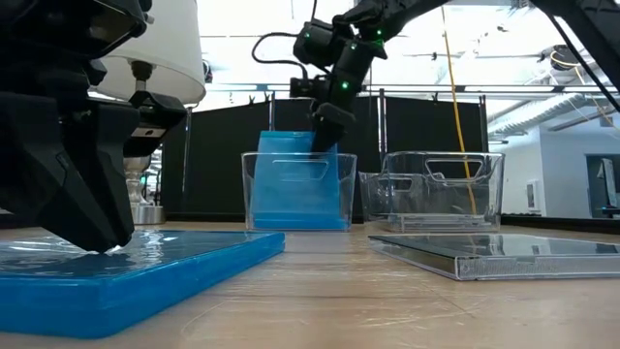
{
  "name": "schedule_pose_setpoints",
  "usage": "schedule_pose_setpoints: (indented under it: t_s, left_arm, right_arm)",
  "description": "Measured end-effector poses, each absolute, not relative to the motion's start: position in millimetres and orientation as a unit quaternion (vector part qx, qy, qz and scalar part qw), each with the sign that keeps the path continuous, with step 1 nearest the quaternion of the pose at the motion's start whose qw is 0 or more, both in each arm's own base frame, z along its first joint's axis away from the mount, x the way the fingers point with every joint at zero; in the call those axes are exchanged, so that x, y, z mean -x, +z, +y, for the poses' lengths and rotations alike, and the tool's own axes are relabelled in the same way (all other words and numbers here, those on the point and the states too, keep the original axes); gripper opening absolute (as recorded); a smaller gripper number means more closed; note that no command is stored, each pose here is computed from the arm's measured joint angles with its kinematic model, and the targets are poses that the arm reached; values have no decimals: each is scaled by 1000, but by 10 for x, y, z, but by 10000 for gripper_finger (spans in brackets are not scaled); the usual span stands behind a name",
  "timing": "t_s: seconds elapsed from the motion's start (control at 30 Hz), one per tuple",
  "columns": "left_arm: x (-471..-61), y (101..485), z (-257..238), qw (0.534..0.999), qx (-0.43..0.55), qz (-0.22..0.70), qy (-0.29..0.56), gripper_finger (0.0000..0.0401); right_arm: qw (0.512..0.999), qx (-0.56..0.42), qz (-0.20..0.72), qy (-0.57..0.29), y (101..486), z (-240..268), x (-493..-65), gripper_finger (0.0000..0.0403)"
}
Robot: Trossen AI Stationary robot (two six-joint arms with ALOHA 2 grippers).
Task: Pick & place jewel cases by type
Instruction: Put the top blue CD case into the left transparent bin
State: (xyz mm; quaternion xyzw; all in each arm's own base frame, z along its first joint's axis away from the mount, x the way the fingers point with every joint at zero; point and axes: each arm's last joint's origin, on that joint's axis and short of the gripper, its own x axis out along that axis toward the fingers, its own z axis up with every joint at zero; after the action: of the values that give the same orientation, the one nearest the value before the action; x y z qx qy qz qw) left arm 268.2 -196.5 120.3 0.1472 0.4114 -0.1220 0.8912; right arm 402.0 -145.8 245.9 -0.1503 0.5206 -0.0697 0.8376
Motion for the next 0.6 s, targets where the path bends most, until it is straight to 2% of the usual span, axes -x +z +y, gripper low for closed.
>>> schedule_pose_setpoints:
  t_s: [0.3,0.6]
  left_arm:
    - [-2682,1201,-1965,892,-144,412,-120,46]
    - [-2678,1201,-1971,892,-142,412,-121,46]
  right_arm:
    - [836,199,508,-53,2479,-1331,-4095,255]
    - [839,218,495,-51,2498,-1340,-4121,270]
